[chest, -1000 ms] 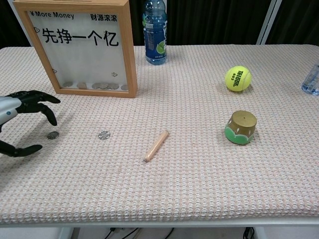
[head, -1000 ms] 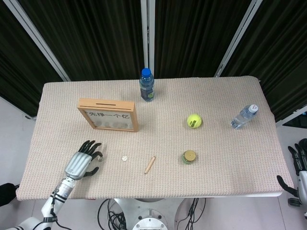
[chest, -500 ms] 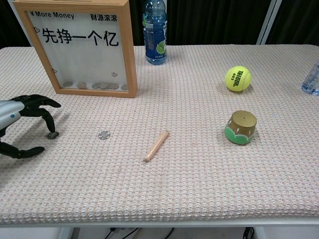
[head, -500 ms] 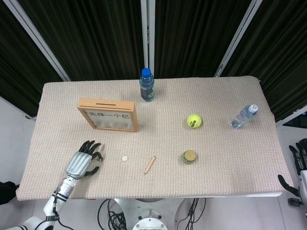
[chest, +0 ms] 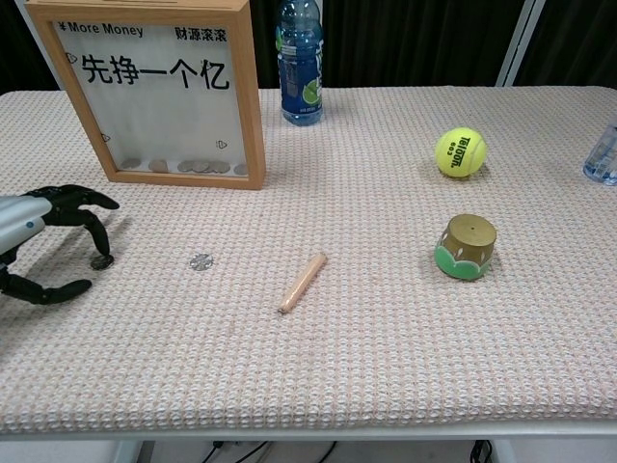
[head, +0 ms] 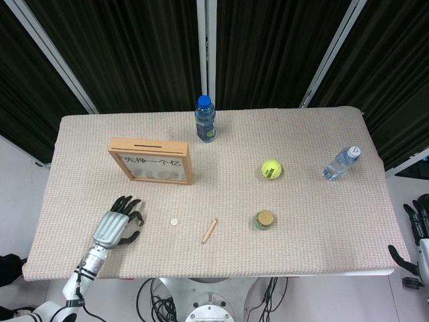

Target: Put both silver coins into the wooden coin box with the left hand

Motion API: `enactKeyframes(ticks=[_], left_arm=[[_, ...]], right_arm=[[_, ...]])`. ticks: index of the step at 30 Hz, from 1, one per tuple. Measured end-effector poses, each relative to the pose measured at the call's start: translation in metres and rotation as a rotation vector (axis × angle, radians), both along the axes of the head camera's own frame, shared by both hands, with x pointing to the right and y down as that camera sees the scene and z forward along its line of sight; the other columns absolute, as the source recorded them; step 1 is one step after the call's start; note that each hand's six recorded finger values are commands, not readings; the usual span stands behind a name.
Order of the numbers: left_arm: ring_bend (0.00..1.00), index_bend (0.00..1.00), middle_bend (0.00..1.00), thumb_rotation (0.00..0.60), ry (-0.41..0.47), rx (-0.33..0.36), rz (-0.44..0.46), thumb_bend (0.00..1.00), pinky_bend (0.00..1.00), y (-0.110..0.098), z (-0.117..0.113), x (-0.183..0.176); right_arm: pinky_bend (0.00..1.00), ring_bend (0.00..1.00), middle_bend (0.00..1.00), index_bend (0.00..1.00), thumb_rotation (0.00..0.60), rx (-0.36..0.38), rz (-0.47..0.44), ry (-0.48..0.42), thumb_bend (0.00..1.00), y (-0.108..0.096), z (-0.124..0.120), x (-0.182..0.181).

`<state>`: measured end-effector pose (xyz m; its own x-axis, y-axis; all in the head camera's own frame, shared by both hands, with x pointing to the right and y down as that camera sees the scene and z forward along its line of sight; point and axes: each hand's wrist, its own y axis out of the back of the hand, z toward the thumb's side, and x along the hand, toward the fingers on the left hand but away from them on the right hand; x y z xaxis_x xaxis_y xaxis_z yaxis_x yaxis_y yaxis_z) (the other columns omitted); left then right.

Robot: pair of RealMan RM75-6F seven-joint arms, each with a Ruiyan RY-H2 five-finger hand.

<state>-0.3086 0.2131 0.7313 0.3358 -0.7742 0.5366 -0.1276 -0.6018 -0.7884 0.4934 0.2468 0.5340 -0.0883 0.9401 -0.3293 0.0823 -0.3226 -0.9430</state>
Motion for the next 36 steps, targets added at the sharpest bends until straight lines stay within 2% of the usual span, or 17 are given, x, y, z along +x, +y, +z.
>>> enactKeyframes(ticks=[36], left_arm=[[0.0,0.43,0.11,0.6,-0.005,-0.012,-0.001,0.28,0.06,-0.0027,0.005,-0.0016]], right_arm=[[0.0,0.0,0.0,0.0,0.6,-0.028,-0.009,-0.005,0.18,-0.0003,0.0103,-0.0023]])
